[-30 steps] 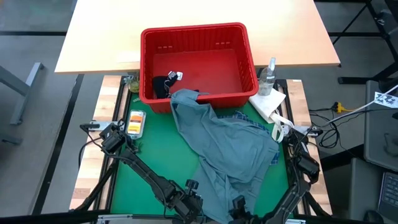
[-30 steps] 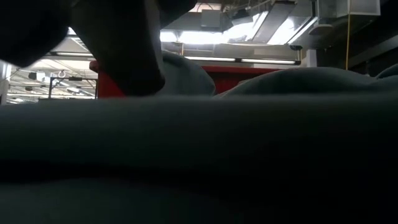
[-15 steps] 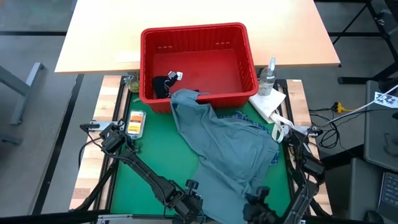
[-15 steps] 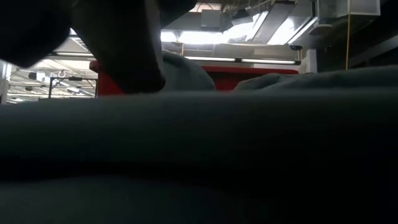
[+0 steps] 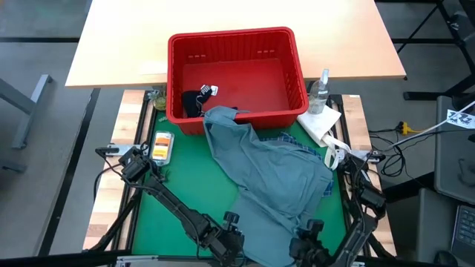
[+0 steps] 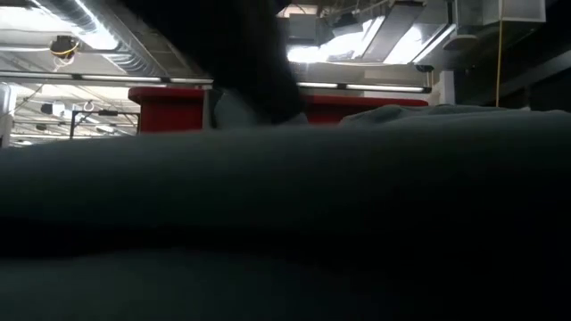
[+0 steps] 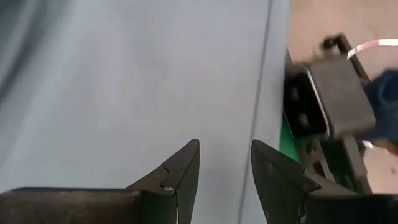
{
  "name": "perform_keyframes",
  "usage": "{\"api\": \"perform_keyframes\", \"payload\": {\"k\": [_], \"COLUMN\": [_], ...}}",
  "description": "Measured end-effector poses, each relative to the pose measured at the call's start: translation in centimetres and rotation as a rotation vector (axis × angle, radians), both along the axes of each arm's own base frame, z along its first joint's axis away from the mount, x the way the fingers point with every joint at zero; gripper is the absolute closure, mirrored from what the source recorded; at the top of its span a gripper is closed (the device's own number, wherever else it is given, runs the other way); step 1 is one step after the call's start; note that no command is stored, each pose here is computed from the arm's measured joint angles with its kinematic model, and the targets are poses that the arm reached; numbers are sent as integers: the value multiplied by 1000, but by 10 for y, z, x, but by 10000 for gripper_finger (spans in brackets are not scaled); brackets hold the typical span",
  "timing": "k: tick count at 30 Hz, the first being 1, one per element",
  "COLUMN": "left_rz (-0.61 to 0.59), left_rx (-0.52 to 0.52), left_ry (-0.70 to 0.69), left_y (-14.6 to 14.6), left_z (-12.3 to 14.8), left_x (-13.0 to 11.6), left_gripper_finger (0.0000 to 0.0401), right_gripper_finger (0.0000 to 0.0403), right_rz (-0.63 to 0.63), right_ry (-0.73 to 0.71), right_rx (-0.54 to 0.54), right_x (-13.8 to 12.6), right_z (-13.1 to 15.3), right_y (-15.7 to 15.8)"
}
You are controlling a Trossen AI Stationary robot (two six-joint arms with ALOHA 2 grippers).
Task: Fold Laundry from Bin
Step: Fold the blue pants on top of the blue shirt
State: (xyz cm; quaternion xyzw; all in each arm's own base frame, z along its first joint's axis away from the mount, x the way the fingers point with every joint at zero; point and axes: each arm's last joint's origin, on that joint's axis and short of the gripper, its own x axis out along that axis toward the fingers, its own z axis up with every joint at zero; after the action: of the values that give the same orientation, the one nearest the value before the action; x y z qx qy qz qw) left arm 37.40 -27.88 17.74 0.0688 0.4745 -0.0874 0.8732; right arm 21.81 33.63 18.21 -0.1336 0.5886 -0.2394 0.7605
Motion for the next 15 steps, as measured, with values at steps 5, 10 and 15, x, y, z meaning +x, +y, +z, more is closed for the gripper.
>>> {"api": "perform_keyframes", "payload": {"k": [5,10,15], "left_rz": [44,85,126], "left_rx": [-14,-35,-51], "left_ry": [-104,-160,-189], "left_y": [4,15,30], "left_z": [5,9,11], "left_x": [12,25,37], "left_gripper_finger": [262,262,262], "right_gripper_finger": [330,285,260], "right_rz": [-10,9,19], "right_ry": [87,206,277], "right_rx": [29,73,117], "right_x": [7,10,9], "right_z": [-1,-2,1], "right_y": [-5,-8,-8]}}
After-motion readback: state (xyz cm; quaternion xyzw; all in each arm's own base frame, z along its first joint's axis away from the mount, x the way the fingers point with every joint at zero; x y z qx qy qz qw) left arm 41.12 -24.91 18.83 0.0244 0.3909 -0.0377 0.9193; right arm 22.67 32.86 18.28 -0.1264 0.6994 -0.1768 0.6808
